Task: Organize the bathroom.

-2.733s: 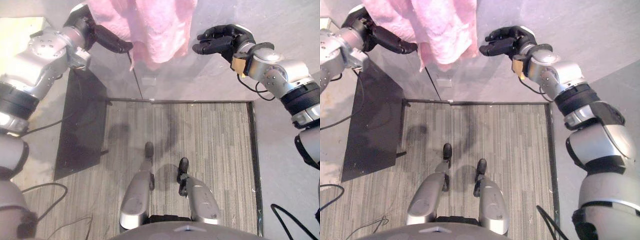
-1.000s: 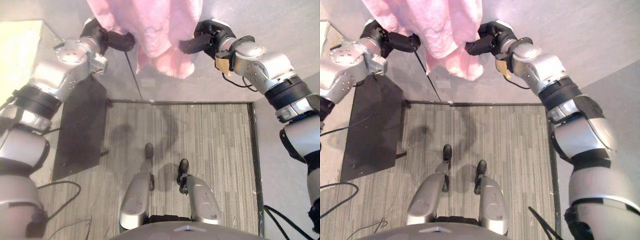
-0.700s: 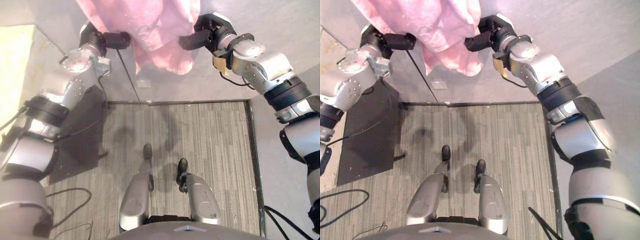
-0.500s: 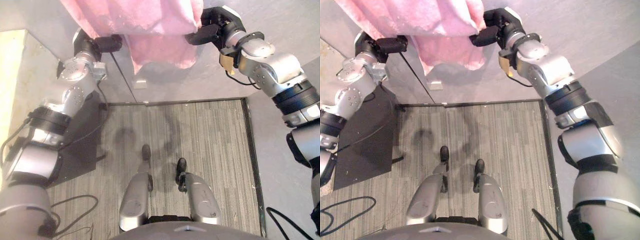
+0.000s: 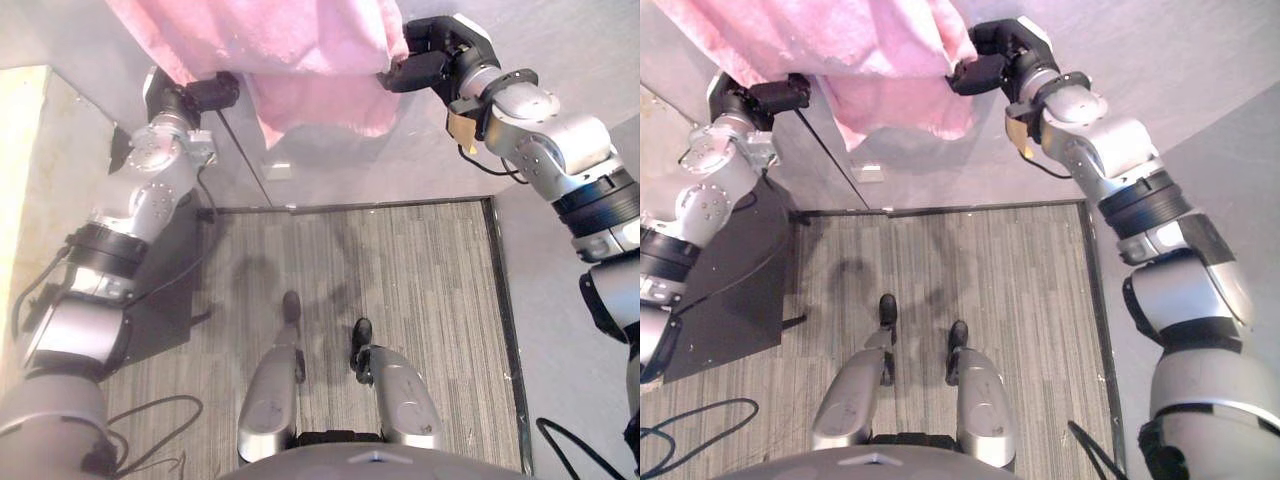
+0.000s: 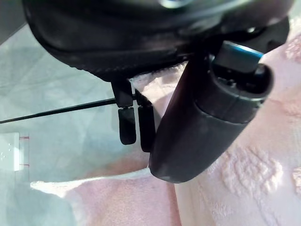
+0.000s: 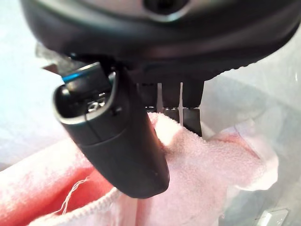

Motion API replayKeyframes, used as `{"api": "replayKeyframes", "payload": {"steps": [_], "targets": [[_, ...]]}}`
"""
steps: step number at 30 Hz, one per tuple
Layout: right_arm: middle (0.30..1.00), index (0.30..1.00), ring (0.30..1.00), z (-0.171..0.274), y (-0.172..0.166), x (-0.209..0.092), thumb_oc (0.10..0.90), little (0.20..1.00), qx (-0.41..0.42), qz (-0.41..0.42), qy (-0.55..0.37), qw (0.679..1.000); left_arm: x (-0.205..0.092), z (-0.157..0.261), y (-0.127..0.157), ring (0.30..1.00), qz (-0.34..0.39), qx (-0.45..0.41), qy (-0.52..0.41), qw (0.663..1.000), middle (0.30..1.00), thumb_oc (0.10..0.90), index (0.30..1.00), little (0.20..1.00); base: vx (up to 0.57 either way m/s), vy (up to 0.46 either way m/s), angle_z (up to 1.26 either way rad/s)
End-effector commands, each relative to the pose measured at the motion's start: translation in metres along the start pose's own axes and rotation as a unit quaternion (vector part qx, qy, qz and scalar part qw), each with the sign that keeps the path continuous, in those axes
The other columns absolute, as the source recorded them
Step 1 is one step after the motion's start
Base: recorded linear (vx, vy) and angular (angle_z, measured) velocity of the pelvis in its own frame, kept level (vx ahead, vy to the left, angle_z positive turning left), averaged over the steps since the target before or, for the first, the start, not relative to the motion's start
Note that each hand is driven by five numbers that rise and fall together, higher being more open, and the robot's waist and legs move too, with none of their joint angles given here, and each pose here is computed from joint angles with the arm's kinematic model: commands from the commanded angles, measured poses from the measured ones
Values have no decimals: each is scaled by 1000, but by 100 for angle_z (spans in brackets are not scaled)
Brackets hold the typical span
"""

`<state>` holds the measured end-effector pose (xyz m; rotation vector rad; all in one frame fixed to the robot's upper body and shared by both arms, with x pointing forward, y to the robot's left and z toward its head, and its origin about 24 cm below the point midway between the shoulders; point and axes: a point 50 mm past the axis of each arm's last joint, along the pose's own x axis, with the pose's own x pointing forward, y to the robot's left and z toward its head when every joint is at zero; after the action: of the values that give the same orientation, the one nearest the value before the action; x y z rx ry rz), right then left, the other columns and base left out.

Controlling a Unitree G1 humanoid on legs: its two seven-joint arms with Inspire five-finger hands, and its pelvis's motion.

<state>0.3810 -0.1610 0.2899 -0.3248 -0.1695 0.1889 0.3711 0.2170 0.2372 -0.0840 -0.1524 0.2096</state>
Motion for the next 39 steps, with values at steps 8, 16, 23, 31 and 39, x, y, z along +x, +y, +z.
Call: {"api": "replayKeyframes", "payload": {"steps": [8,16,23,31,39], "targets": [[300,300,300,51,-71,-26,400,300,4,-152,-120,981,-11,57,121,300,304,-35,-129,943,300,400,300,300,0,0,0],[300,300,300,53,-68,-27,400,300,10,-153,-123,981,-14,20,128,300,313,-80,-82,943,300,400,300,300,-1,-5,2],[300,300,300,52,-67,-27,400,300,16,-152,-126,980,-17,6,122,300,294,-64,-70,951,300,400,300,300,0,-18,2],[900,900,900,53,-63,-26,800,900,24,-129,-127,983,-9,10,94,900,110,56,-54,991,900,800,900,900,0,0,0],[900,900,900,45,-62,-24,800,900,38,-55,-135,989,-8,41,69,900,-45,243,-70,967,900,800,900,900,-8,3,0]]}}
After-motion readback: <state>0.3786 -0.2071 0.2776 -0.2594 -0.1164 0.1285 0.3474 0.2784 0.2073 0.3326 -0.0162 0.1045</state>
